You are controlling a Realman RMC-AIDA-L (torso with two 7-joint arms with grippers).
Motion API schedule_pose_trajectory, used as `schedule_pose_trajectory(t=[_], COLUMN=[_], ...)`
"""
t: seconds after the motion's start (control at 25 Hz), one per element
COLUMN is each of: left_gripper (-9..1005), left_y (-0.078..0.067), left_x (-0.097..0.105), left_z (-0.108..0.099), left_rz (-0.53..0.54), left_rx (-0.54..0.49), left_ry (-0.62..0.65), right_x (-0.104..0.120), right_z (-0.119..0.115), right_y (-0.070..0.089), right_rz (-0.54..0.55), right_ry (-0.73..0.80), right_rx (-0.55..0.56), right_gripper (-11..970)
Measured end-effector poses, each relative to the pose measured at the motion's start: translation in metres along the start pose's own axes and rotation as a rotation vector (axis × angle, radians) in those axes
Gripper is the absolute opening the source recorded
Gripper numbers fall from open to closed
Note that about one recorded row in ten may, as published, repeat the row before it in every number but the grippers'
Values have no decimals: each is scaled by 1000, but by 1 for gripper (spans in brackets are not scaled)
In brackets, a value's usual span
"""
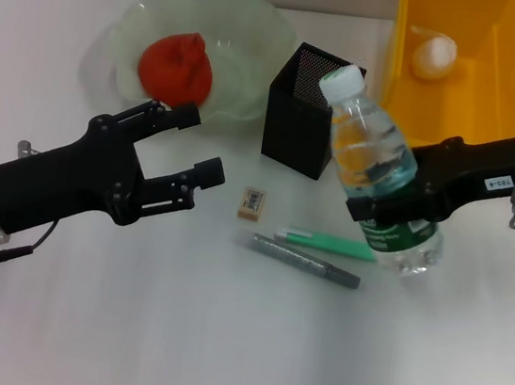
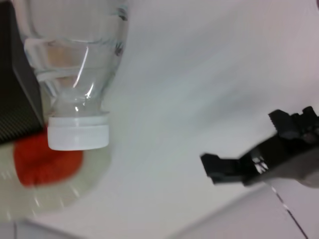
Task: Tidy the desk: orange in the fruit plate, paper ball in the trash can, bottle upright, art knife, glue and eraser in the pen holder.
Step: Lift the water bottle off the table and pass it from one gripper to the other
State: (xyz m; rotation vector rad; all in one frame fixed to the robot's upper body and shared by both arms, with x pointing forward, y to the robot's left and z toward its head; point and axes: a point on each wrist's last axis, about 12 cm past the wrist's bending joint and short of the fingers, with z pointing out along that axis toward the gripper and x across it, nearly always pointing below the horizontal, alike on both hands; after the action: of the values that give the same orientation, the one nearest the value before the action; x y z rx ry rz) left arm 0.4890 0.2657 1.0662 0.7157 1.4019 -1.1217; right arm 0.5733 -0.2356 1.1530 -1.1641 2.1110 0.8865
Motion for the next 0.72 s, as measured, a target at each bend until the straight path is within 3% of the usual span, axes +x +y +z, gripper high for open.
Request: schedule_pose_trajectory(t=[0.08,0.72], left_gripper=[830,830], left_y=[-3,-3], left_x=[2,6], left_z=[4,9], left_rz=[-34,-64], left_rx=[20,3], left_ry=[-22,-18], right_x=[11,45], right_z=[7,38], right_y=[0,10], right_rz=[-68,-300], right_ry=[-100,-347], right_rx=[-32,-107], right_gripper=[760,761])
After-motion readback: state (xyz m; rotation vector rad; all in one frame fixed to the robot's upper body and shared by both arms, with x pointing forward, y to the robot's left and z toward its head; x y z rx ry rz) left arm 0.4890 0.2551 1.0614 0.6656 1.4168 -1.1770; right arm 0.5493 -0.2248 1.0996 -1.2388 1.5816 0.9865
